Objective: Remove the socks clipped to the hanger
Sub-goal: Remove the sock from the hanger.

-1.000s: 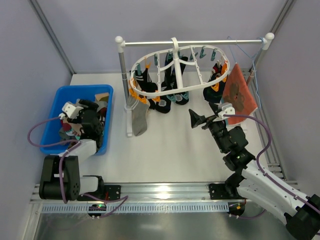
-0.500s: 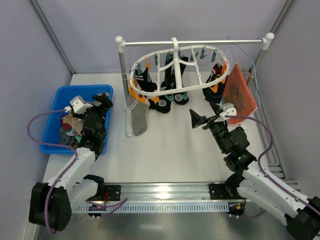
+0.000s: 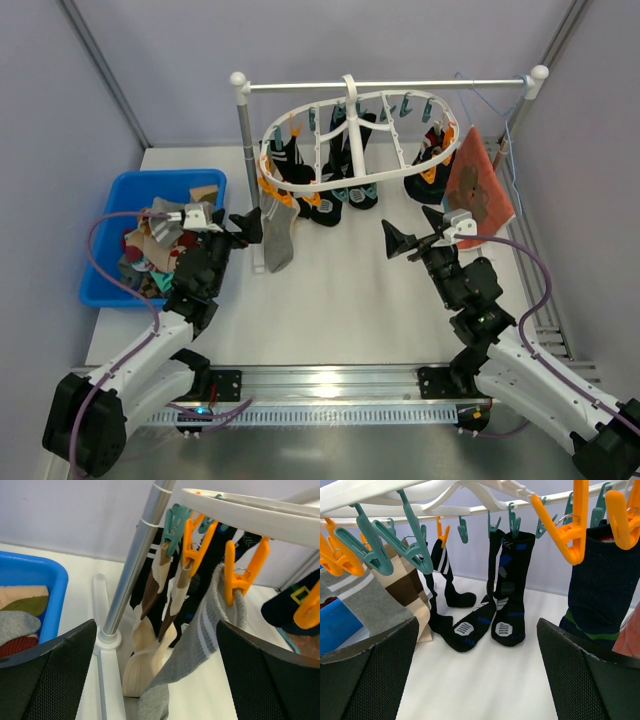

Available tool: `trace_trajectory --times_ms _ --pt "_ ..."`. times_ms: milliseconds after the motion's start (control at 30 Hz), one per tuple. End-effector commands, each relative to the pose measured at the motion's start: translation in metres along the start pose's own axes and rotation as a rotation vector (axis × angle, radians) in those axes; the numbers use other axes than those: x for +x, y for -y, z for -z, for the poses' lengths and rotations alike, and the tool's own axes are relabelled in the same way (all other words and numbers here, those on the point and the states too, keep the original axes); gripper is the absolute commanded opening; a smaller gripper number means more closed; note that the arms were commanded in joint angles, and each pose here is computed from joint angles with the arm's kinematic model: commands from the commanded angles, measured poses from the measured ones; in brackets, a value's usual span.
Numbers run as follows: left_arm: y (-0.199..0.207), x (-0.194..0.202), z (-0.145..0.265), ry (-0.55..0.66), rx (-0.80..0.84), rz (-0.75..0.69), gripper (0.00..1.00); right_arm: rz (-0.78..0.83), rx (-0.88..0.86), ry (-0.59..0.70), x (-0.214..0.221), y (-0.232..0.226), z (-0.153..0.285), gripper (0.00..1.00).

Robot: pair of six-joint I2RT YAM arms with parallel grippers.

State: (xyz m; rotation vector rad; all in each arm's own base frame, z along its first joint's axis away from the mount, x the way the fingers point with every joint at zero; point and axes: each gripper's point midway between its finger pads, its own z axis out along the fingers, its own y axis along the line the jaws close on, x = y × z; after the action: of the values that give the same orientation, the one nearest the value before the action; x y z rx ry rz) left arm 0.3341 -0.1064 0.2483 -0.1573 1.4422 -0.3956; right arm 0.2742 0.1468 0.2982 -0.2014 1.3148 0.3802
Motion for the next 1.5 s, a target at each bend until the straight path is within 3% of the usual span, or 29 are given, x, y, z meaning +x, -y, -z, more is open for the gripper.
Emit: trace_trajectory --times_ms 0,167,667,1033,1300,1467 --pt "0.024 -0.005 0.007 0.032 0.154 -0.038 1.0 -0.021 -0.002 0.031 -0.008 0.0 0.001 1.0" --pt "0.032 0.024 0.0 -0.044 0.214 -0.044 1.0 -0.02 0.004 0.033 -0.009 0.001 0.001 1.0" --pt "0.039 0.042 0.016 -0.04 0.299 0.029 1.0 -0.019 -0.001 0.032 -0.008 0.001 0.001 1.0" --pt "0.04 0.065 -0.016 -0.076 0.279 0.023 0.97 -0.038 -0.005 0.029 -0.007 -0.001 0.0 1.0" --pt "0.05 0.059 -0.03 0.006 0.267 -0.008 0.56 -0.038 -0.01 0.025 -0.006 -0.002 0.0 1.0" --pt "0.057 0.058 -0.027 0.041 0.259 -0.043 0.17 -0.036 -0.011 0.022 -0.005 -0.002 0.0 1.0"
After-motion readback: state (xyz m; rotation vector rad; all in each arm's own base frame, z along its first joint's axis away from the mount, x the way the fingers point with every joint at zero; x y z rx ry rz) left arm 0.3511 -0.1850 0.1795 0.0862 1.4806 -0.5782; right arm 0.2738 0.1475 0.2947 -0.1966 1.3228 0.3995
